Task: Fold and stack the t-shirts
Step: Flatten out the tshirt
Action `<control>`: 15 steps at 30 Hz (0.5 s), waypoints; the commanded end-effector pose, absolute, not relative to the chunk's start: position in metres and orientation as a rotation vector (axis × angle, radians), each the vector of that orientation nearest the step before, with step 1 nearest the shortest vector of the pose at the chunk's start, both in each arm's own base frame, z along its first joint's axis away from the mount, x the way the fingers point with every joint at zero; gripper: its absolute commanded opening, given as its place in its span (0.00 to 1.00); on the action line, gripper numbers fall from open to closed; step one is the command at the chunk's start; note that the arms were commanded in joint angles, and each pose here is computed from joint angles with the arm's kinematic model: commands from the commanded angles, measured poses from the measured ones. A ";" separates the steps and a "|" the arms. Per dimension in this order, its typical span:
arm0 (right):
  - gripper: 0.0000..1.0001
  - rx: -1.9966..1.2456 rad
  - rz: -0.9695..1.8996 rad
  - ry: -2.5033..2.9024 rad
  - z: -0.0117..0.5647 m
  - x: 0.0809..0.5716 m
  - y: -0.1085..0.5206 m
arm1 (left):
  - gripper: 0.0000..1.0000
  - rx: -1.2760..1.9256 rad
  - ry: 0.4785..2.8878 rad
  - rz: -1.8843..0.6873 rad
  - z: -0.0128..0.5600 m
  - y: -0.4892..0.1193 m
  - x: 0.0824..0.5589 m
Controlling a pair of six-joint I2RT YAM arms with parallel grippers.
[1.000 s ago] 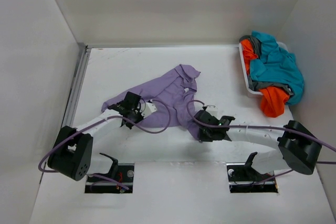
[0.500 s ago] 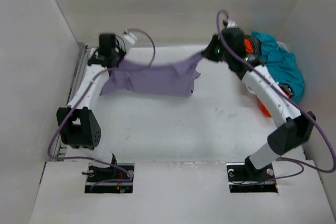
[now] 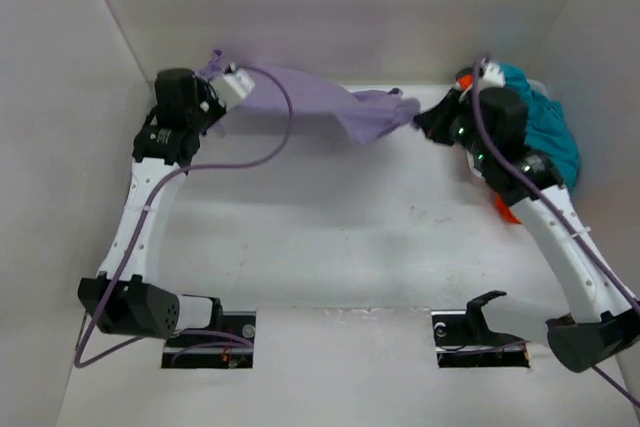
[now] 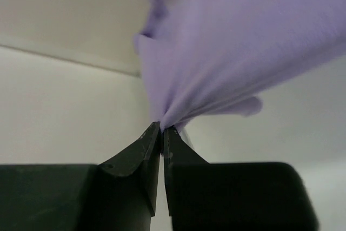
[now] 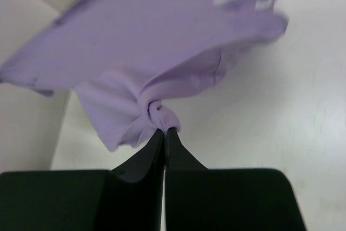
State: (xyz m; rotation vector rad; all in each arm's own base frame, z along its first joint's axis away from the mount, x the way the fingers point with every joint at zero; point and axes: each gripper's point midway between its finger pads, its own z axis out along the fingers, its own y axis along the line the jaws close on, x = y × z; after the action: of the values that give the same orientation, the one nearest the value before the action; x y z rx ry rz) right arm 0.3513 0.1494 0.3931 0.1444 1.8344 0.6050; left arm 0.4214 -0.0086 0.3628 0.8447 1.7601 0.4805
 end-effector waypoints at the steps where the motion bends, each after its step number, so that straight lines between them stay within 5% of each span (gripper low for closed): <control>1: 0.01 0.247 0.663 2.051 0.287 0.323 0.168 | 0.05 1.215 1.929 0.438 0.258 -0.020 0.372; 7: 0.01 0.367 0.803 2.175 0.193 0.286 0.205 | 0.22 1.423 2.091 0.255 0.152 -0.039 0.331; 11: 0.01 0.376 0.800 2.185 0.178 0.290 0.208 | 0.55 1.418 2.186 0.240 0.124 -0.027 0.322; 15: 0.01 0.374 0.775 2.183 0.174 0.289 0.204 | 0.62 1.407 2.255 0.243 0.121 -0.008 0.298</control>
State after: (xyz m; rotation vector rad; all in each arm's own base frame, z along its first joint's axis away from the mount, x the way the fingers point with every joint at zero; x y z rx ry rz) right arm 0.2712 0.1961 0.1424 0.3524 2.3286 0.6989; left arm 0.3103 -0.0171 0.1110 1.3957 2.2733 0.2326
